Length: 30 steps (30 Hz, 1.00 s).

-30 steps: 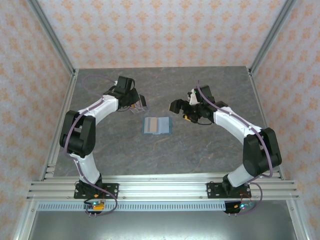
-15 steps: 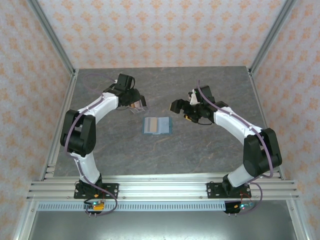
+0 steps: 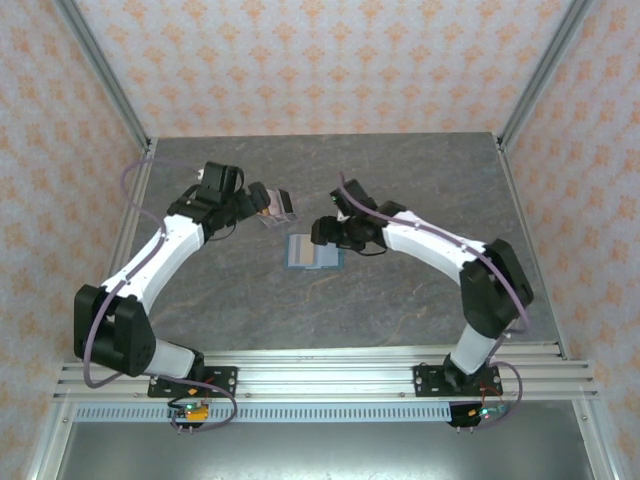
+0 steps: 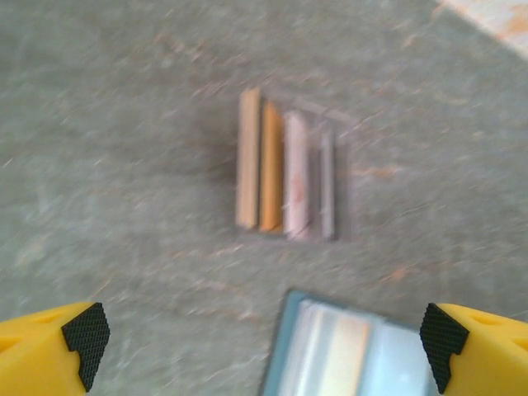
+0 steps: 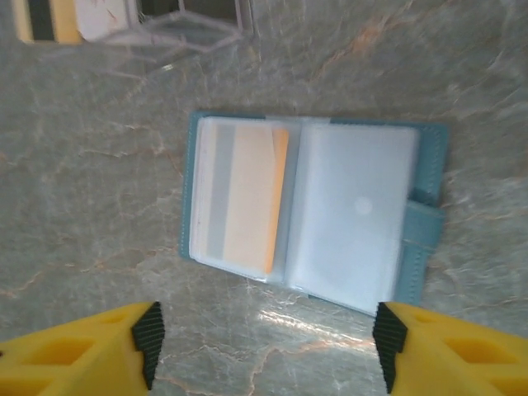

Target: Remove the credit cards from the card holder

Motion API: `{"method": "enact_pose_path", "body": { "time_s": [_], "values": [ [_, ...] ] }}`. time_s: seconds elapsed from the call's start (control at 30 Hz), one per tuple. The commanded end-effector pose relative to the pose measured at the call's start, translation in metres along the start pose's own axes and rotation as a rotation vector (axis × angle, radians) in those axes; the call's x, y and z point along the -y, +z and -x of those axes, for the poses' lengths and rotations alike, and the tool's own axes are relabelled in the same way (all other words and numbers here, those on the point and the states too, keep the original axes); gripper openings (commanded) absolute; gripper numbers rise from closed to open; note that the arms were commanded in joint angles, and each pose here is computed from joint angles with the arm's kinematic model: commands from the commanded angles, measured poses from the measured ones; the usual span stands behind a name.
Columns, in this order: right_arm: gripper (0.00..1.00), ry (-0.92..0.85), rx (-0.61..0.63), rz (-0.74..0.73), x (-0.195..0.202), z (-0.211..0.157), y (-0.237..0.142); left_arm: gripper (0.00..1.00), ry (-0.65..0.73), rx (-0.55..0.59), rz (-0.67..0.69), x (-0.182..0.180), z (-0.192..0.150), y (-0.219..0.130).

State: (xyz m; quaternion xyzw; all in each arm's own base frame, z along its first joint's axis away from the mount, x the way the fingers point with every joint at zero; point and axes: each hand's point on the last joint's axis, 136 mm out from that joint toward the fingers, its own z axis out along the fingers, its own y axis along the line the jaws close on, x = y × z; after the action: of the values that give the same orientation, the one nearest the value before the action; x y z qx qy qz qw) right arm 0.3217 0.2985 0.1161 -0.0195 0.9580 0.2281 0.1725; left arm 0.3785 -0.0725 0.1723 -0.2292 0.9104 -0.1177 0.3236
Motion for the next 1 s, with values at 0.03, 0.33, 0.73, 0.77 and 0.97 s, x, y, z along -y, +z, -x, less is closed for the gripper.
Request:
{"method": "enact_pose_path", "body": {
  "time_s": [0.03, 0.33, 0.73, 0.77, 0.97],
  "values": [
    [0.61, 0.006, -0.005, -0.138, 0.011, -0.001, 0.018, 1.0, 0.015, -0.019, 0.125, -0.042, -0.023, -0.006],
    [0.44, -0.025, -0.053, -0.257, 0.011, -0.007, 0.053, 1.0, 0.013, -0.091, 0.089, -0.052, -0.055, 0.002],
    [0.52, -0.039, -0.127, -0.235, 0.012, -0.021, 0.079, 1.0, 0.024, -0.235, -0.053, -0.025, -0.078, 0.024],
    [0.53, -0.045, -0.13, -0.242, 0.013, -0.022, 0.08, 1.0, 0.029, -0.248, -0.061, -0.022, -0.079, 0.025],
    [0.51, -0.068, -0.143, -0.317, 0.031, -0.027, 0.086, 1.0, 0.015, -0.299, -0.132, -0.008, -0.086, 0.031]
  ]
}}
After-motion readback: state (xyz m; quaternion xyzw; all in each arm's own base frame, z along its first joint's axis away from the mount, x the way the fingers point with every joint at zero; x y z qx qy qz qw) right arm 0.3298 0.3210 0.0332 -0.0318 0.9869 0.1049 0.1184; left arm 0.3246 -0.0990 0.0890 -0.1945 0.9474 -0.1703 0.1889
